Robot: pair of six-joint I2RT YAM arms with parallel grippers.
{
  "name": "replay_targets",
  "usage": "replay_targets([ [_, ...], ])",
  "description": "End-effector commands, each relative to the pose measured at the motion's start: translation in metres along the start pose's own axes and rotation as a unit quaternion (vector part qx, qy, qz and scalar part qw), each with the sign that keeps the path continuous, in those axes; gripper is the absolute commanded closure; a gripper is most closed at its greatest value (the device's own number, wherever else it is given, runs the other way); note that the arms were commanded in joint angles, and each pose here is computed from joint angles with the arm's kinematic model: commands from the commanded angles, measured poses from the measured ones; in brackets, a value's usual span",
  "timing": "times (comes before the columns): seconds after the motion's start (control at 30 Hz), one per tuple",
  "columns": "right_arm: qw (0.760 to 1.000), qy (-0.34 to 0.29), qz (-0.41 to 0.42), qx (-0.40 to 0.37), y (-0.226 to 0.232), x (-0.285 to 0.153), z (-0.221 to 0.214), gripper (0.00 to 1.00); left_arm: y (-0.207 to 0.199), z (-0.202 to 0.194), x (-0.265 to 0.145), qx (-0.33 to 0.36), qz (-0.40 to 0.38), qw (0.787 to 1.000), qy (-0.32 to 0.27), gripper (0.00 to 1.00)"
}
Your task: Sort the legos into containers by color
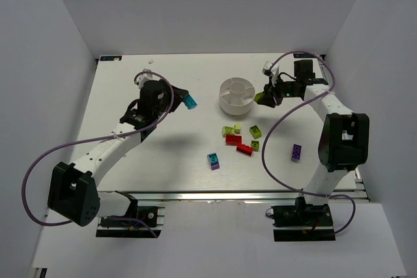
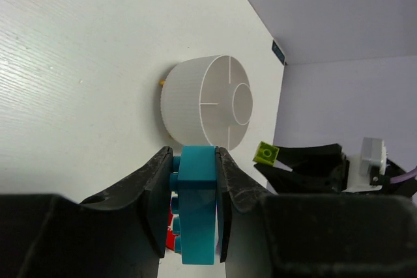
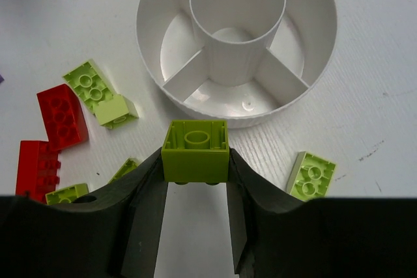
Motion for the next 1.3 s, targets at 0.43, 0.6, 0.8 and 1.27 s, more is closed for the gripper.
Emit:
replay_targets([
  [0.43,0.999,-0.016,0.005,-0.039,-0.011,0.029,0.028,1.00,-0.001,0.001,-0.010,0.052,-0.023,0.998,0.007,1.00],
  [0.6,0.999,-0.016,-0.010,-0.032,-0.018,0.035,0.028,0.95,-0.001,-0.001,-0.007,0.055,-0.029,0.998,0.015,1.00],
  [0.8,0.999,-0.015,-0.017,-0.028,-0.023,0.041,0.031,0.87,-0.003,-0.002,-0.006,0.056,-0.037,0.998,0.018,1.00],
  [1.27,0.999,0.013,-0.034,-0.027,-0.023,0.049,0.028,0.50,-0.016,-0.001,0.006,0.090,-0.047,0.994,0.033,1.00],
])
Point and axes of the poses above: each gripper's point midway between its finger pads, its own x axis out along the fingers, its own y axis along the line the jaws close on, z = x × y, the point moved 9 cm from there along -x, back along the fingers, and after that the axes turned 5 degrees about x, right-handed, at the moved point
